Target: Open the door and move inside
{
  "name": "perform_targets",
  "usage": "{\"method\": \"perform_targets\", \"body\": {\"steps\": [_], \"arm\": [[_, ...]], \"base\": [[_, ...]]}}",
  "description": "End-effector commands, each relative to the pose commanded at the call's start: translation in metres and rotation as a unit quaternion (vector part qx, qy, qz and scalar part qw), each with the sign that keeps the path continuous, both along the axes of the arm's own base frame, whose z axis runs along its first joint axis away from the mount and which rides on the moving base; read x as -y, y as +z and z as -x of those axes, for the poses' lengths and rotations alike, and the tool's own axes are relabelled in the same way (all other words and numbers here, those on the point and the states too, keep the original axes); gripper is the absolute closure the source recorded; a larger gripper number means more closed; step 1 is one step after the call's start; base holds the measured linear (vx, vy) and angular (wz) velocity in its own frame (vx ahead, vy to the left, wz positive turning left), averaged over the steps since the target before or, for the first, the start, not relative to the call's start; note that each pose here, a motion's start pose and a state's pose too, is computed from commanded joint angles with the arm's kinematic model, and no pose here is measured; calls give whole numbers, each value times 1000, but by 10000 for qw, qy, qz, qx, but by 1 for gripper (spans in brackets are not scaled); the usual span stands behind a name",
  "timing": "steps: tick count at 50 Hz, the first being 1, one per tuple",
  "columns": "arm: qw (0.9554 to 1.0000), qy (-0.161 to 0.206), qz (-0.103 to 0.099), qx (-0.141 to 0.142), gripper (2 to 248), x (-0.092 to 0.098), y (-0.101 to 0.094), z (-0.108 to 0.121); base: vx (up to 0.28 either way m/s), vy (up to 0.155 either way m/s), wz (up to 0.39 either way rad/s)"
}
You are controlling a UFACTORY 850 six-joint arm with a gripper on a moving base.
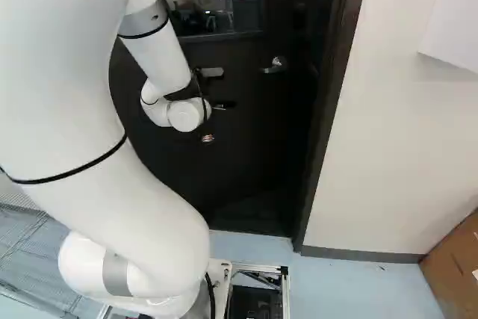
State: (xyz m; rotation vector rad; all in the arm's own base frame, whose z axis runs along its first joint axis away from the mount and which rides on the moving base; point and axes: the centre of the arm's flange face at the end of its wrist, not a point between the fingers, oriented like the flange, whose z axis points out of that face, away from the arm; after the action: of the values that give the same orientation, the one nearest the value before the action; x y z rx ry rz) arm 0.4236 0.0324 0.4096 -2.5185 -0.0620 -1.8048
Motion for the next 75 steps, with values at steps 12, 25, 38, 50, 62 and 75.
{"method": "perform_targets", "body": {"steps": [12,25,38,50,62,75], "arm": [[9990,-393,-195,-15,3,5,0,-1],[9963,-758,-408,-25,3,5,-1,-16],[9921,-1089,-625,-25,3,-1,-2,-40],[9871,-1374,-826,-22,3,-8,-4,-61],[9820,-1599,-1004,-17,3,-17,-6,-80],[9798,-1662,-1110,3,3,-30,-8,-100]], "base": [[0,0,0],[0,0,0],[0,0,0],[0,0,0],[0,0,0],[0,0,0]]}}
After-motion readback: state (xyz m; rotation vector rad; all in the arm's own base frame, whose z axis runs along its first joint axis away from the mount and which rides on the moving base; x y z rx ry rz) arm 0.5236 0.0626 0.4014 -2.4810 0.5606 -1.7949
